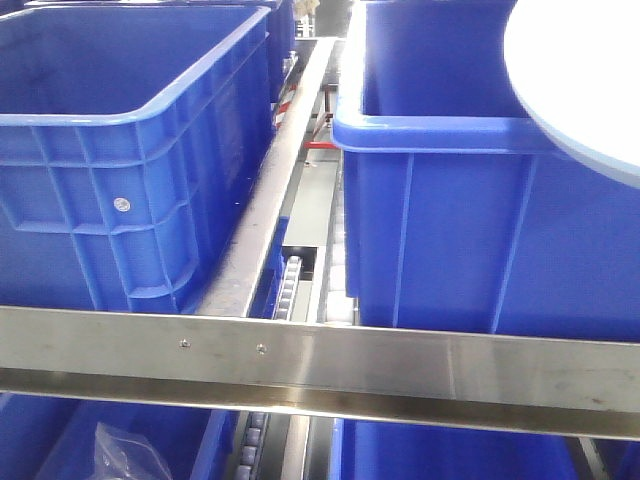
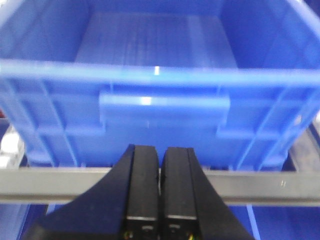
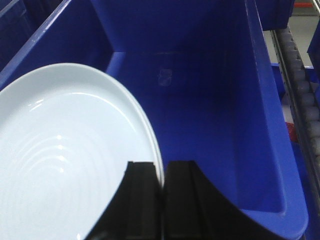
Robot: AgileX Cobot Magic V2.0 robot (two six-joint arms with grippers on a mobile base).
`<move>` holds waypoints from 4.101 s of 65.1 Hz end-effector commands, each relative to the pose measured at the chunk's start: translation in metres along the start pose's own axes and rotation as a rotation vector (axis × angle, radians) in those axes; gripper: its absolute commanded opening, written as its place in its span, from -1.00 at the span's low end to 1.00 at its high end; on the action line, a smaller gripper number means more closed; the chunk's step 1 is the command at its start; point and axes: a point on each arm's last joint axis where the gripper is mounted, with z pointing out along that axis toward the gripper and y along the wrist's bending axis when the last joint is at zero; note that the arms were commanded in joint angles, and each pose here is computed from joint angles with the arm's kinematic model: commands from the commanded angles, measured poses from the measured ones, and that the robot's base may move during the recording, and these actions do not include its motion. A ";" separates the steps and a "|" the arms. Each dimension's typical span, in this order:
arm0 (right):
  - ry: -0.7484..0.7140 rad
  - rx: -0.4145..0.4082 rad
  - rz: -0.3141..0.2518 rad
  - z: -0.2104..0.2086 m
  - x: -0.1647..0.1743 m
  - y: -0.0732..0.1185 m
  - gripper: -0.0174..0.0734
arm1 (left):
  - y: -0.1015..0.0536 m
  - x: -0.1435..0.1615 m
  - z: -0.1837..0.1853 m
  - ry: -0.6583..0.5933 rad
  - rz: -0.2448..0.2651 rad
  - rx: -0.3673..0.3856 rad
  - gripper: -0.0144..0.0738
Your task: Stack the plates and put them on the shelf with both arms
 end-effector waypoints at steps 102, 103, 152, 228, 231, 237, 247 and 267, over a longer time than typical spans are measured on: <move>-0.127 -0.023 -0.008 -0.004 -0.019 0.003 -0.49 | 0.005 0.005 -0.033 -0.368 -0.068 -0.061 -0.48; -0.127 -0.023 -0.008 -0.004 -0.019 0.003 -0.49 | 0.005 0.005 -0.033 -0.368 -0.068 -0.061 -0.48; -0.127 -0.023 -0.008 -0.004 -0.019 0.003 -0.49 | 0.005 0.005 -0.033 -0.368 -0.068 -0.061 -0.48; -0.139 -0.047 -0.018 0.120 -0.089 0.018 0.73 | 0.005 0.005 -0.033 -0.368 -0.068 -0.061 -0.48; -0.151 -0.049 -0.018 0.113 -0.088 0.018 0.71 | 0.005 0.005 -0.033 -0.368 -0.068 -0.061 -0.48; -0.192 -0.054 -0.017 0.088 -0.084 0.017 0.65 | 0.005 0.005 -0.033 -0.368 -0.068 -0.061 -0.48; -0.265 -0.049 -0.014 0.043 -0.065 0.010 0.34 | 0.005 0.005 -0.033 -0.368 -0.068 -0.061 -0.48; -0.353 0.048 -0.003 -0.016 0.014 -0.010 -0.49 | 0.005 0.005 -0.033 -0.368 -0.068 -0.061 -0.48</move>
